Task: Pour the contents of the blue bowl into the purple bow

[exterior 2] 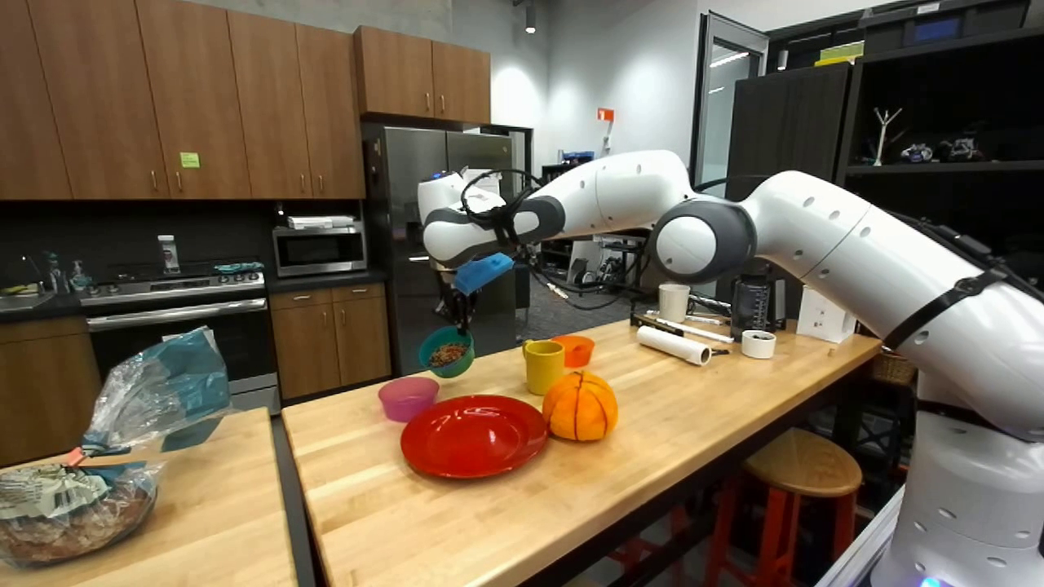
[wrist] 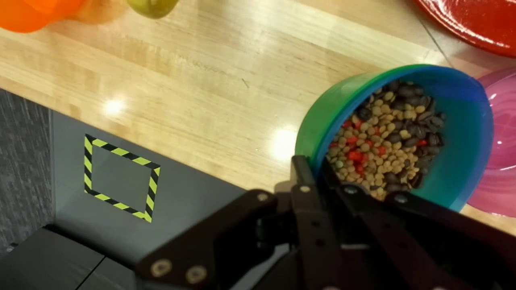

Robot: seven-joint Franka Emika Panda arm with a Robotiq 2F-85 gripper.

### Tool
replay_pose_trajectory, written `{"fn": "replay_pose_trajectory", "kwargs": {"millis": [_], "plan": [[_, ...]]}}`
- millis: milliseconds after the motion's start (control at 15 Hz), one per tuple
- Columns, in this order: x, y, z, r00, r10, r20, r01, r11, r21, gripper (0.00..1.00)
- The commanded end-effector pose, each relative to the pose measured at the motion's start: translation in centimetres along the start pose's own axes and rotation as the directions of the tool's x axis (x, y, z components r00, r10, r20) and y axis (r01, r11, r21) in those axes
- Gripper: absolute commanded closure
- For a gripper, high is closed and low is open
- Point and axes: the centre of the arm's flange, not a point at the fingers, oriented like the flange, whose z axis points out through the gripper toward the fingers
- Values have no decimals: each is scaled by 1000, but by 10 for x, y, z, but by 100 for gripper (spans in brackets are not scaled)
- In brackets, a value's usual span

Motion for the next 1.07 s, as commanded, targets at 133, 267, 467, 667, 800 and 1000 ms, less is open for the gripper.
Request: {"fn": "replay_pose_trajectory", "kwargs": {"millis": [133,267,467,667,800,1000], "plan": [[25,-21,-16,1000,-10,-13,9,996,-89,98],[27,-30,-19,1000,-24,-17,22,993,-112,98],[29,-42,-22,999,-40,-22,36,989,-140,98],[30,-53,-25,998,-54,-40,46,984,-173,98],[32,-60,-26,997,-64,-53,52,978,-204,98],[35,-72,-26,995,-82,-57,65,964,-256,98]]}}
